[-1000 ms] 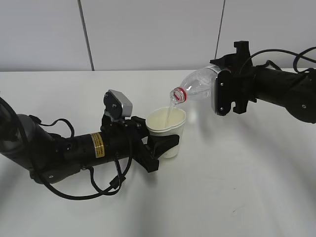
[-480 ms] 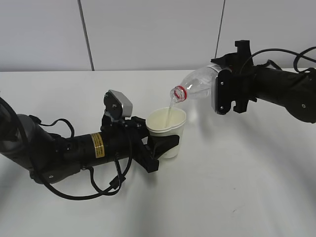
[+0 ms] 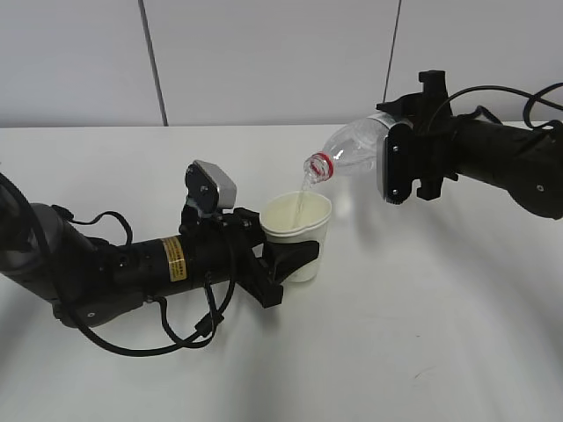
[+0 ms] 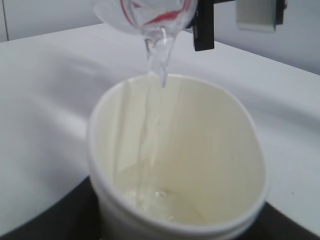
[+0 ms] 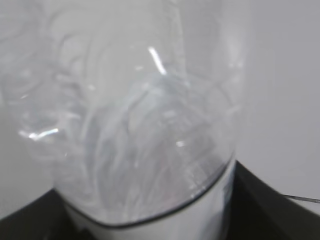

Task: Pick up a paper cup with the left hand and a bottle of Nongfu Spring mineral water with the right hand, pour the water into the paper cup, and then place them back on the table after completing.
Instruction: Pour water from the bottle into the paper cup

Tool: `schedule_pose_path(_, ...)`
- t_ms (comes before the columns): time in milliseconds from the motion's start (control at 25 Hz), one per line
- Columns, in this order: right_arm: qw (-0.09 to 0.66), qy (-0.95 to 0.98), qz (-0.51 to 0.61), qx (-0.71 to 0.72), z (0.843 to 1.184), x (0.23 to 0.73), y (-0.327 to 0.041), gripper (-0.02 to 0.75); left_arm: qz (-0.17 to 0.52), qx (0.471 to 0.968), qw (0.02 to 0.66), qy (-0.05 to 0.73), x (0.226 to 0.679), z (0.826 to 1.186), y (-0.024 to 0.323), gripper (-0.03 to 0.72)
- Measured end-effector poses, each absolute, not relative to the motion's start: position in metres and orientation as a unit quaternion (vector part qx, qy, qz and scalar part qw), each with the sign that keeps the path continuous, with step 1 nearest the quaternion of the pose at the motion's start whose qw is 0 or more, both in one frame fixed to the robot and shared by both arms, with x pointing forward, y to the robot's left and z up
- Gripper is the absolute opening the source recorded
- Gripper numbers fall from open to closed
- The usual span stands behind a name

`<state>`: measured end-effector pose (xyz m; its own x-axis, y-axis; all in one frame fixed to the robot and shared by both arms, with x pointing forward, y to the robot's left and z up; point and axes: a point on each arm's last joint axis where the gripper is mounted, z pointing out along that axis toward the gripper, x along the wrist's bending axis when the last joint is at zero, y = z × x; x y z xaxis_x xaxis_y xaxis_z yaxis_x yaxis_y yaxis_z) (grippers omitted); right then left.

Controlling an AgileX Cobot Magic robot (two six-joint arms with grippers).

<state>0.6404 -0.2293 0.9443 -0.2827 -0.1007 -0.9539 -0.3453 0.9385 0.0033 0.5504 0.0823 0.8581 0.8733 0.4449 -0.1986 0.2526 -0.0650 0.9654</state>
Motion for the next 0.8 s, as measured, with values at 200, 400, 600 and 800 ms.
schedule_pose_path(200,0.582,0.794,0.105,-0.141,0.9443,0.6404,-0.2293,0.451,0.075,0.726,0.64,0.24,0.5503,0.8581,0.0823,0.393)
schedule_pose_path(400,0.582,0.794,0.104,-0.141,0.9443,0.6404,-0.2293,0.451,0.075,0.726,0.64,0.24,0.5503,0.858,0.0823,0.393)
schedule_pose_path(600,0.582,0.794,0.104,-0.142,0.9443,0.6404,-0.2293,0.451,0.075,0.726,0.64,0.24,0.5503,0.858,0.0823,0.393)
schedule_pose_path(800,0.582,0.794,0.103,-0.143,0.9443,0.6404,-0.2293,0.451,0.075,0.726,0.64,0.24,0.5503,0.858,0.0823,0.393)
